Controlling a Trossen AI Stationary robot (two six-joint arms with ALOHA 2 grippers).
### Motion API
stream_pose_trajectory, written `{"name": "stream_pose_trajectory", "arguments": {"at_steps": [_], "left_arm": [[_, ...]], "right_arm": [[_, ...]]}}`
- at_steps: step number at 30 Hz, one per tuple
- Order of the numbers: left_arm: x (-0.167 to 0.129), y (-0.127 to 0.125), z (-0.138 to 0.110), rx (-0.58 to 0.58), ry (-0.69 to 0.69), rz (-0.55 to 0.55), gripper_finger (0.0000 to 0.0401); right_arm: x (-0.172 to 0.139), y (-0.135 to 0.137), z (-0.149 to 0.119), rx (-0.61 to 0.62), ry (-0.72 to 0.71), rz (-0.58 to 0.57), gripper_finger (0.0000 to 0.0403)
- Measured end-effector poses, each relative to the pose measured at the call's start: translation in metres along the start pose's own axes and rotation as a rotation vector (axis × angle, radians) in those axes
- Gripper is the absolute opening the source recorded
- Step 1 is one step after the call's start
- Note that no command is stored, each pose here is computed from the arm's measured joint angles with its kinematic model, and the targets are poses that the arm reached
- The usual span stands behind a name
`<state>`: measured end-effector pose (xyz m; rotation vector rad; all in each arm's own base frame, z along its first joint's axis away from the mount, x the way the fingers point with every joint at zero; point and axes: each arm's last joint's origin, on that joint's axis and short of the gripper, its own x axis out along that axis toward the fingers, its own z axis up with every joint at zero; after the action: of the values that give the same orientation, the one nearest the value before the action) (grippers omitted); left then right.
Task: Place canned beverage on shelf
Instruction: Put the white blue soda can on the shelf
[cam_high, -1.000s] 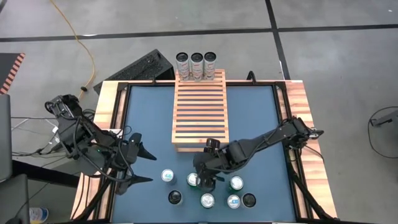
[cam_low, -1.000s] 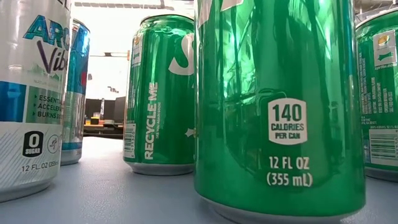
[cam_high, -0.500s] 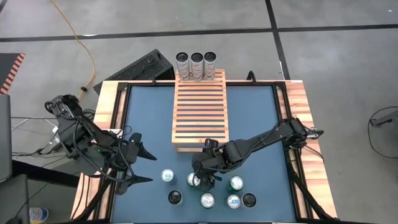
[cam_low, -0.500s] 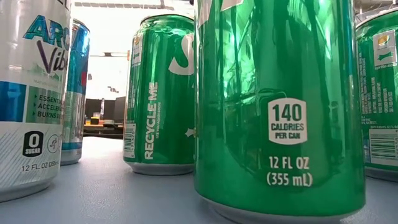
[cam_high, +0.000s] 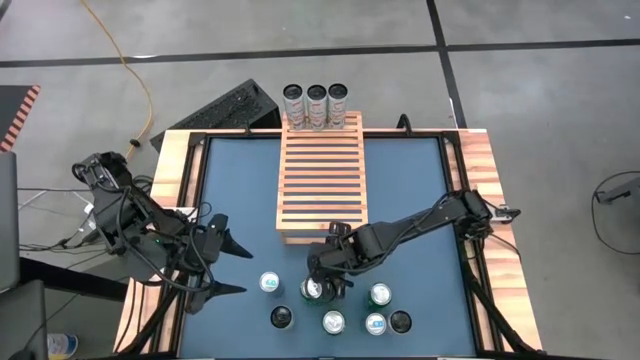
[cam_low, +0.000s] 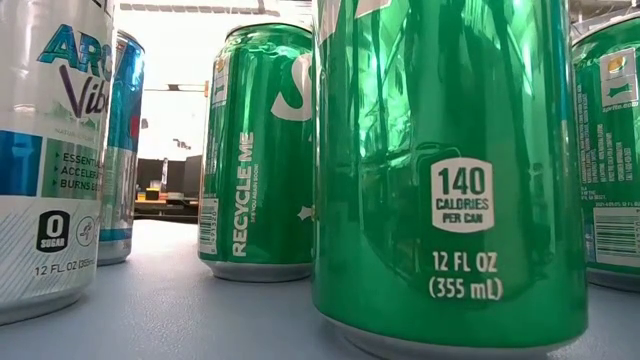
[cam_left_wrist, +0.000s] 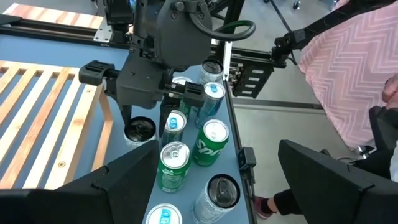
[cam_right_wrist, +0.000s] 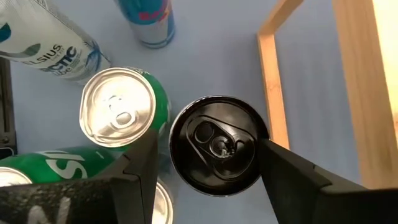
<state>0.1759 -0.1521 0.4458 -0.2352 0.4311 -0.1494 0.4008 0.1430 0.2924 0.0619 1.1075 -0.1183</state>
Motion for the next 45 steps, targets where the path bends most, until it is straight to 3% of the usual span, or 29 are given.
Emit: {"name": "stream_pose_trajectory", "arguments": {"at_steps": [19,32,45], "left_arm": [[0.0,0.0018,0.0008,0.008,-0.032,0.058,0.0318],[-0.0001,0.0026,0.0013,-0.013,-0.049,0.086,0.0318],[0.0,0.0043,0.0018,-0.006,-0.063,0.119,0.0318]], "right_arm": [[-0.0001,0.0012,0.001,0.058,-0.011,0.012,0.0235],[-0.0013,0.0011,0.0014,0.064,-0.015,0.014,0.0316],[-0.0004,-0.0041,0.0044,0.108,-0.022,0.012,0.0318]]}}
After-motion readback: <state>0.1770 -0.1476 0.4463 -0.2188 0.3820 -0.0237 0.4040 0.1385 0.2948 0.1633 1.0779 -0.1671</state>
